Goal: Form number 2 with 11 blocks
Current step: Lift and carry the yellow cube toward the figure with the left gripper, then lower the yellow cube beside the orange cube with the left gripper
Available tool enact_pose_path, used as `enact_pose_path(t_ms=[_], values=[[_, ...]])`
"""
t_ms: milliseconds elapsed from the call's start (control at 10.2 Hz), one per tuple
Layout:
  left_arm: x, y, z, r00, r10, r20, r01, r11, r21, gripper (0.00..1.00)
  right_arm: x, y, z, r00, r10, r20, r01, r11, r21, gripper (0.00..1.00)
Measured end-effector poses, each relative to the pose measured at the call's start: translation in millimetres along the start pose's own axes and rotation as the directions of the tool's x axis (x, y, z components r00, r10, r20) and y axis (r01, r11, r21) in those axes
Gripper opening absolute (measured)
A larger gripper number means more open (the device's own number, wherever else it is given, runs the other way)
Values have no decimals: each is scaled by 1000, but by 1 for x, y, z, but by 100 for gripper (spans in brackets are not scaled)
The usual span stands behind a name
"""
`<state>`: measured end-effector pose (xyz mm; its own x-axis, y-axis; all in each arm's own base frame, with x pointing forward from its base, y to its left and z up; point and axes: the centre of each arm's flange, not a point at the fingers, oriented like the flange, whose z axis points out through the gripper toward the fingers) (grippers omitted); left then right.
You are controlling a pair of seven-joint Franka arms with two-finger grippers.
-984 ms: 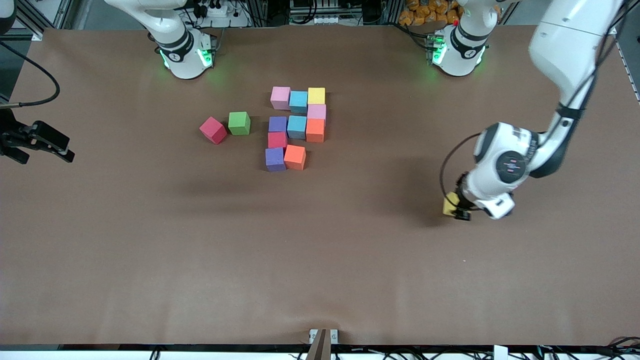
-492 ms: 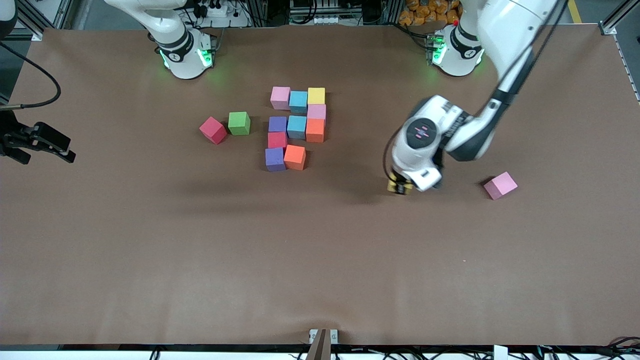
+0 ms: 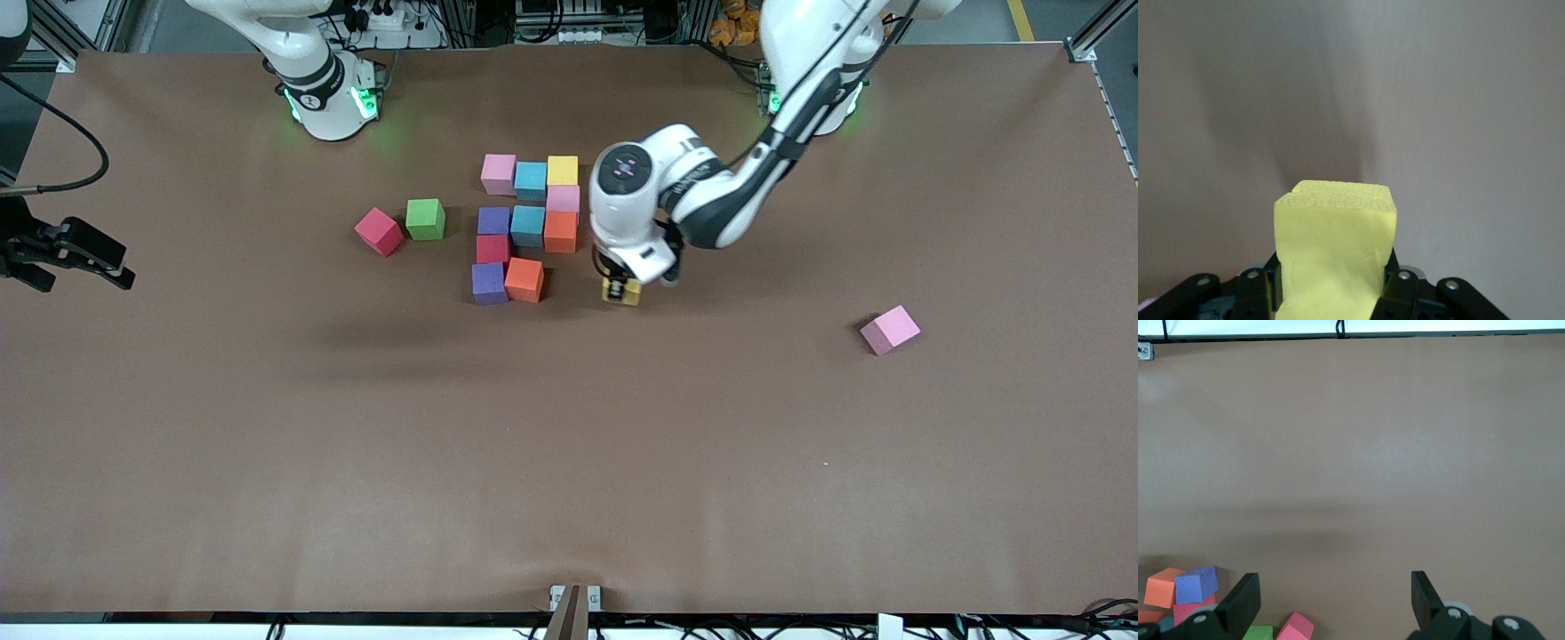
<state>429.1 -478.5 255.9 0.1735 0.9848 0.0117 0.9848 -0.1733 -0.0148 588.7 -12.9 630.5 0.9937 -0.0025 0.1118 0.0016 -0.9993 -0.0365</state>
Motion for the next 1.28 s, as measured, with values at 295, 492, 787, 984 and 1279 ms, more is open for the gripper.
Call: enact_pose_path(t_ms=[295,492,787,984,1279], values=[[-36,11,14,999,-24,43,24,1000,7,55,0,-1,0,1000,-2,-1,2,1000,0,100],[-51,17,22,994,-92,61,91,996,15,55,0,-1,0,1000,-3,0,3,1000,1,100],[-66,20,28,974,-212,74,211,977,26,55,0,-2,1,1000,-3,1,3,1000,1,100],[-75,16,34,967,-243,73,242,970,33,55,0,-2,1,1000,-4,1,4,1000,2,100],[-92,-1,47,972,-233,44,232,973,21,55,0,-3,2,1000,-4,3,4,1000,4,100]])
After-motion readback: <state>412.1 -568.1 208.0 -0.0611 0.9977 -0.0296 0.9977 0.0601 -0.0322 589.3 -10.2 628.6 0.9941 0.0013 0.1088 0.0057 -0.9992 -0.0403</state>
